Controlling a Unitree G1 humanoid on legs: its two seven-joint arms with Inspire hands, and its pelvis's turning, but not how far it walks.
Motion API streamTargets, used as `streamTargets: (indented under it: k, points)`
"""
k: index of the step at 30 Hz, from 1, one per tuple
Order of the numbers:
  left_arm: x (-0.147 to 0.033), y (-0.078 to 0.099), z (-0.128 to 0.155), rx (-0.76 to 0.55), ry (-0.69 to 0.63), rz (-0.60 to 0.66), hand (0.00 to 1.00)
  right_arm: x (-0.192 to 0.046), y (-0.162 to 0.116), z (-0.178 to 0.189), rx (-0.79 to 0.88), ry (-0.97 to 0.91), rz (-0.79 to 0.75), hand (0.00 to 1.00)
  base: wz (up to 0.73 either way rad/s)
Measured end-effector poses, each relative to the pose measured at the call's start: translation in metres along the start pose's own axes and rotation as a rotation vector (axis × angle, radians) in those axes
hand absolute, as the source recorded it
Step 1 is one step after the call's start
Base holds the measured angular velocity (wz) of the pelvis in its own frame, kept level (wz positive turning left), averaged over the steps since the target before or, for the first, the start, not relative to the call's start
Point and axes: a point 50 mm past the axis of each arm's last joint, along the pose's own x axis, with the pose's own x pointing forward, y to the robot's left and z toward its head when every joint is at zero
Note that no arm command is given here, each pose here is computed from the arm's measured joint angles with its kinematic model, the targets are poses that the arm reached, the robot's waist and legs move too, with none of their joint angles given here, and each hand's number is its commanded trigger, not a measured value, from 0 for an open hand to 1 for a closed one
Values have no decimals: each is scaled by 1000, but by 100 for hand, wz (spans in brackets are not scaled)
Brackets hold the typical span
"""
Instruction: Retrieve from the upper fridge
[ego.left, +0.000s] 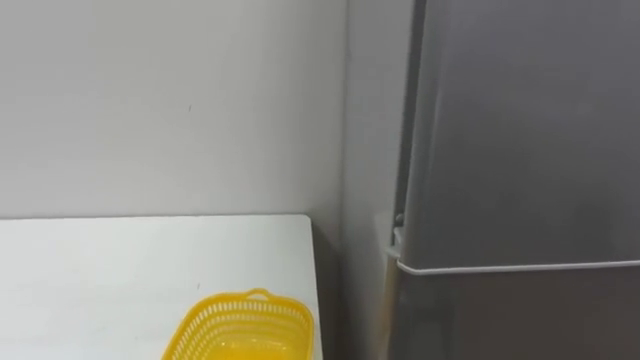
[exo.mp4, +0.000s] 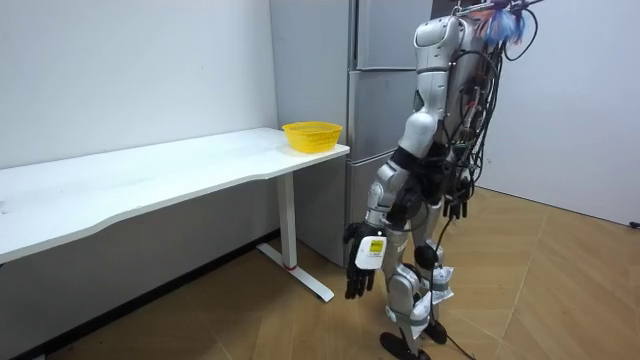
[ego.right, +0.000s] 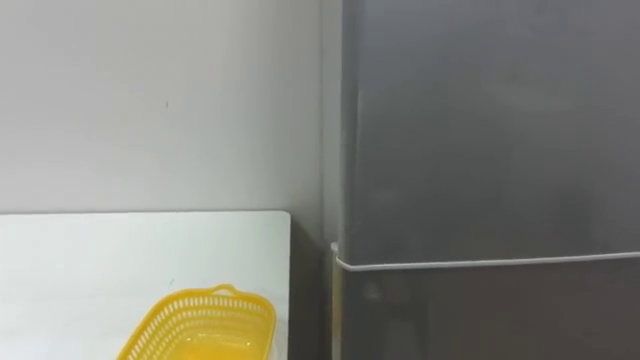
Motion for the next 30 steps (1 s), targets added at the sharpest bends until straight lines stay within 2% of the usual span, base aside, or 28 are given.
streamTargets:
  k: [2, 6, 12, 15, 17, 18, 21, 22, 24, 27, 29, 30]
  points:
    - [-3, -5, 15, -99, -54, 13, 0, 0, -2, 3, -2, -20, -8, 0, 0]
    - [-15, -17, 44, -191, -189, 28, 0, -1, -5, 9, 7, -73, -29, 0, 6]
    - [-50, -42, 88, -254, -454, 39, 0, -3, -9, 15, 1, -140, -79, 0, 3]
    - [-76, -52, 111, -305, -613, 24, 0, -2, -8, 10, -13, -142, -78, 0, 3]
    - [-103, -61, 128, -330, -758, -12, 0, -2, -8, 10, -14, -144, -76, 0, -3]
    - [-109, -62, 132, -333, -796, -18, 0, -2, -8, 11, -13, -145, -78, 0, -4]
    - [-148, -71, 153, -367, -1017, -81, 0, -3, -7, 12, -22, -158, -74, 0, -1]
    - [-155, -72, 156, -374, -1055, -94, 0, -3, -6, 12, -23, -158, -72, 0, 0]
    - [-183, -74, 165, -409, -1173, -154, 0, -2, -6, 10, -23, -156, -66, 0, 0]
    - [-210, -74, 172, -459, -1270, -234, 0, -2, -4, 9, -17, -154, -53, 0, 6]
    - [-239, -73, 178, -453, -1420, -313, 0, -2, -4, 8, -19, -150, -47, 0, 7]
    - [-247, -73, 179, -464, -1442, -347, 0, -2, -3, 7, -19, -147, -43, 0, 4]
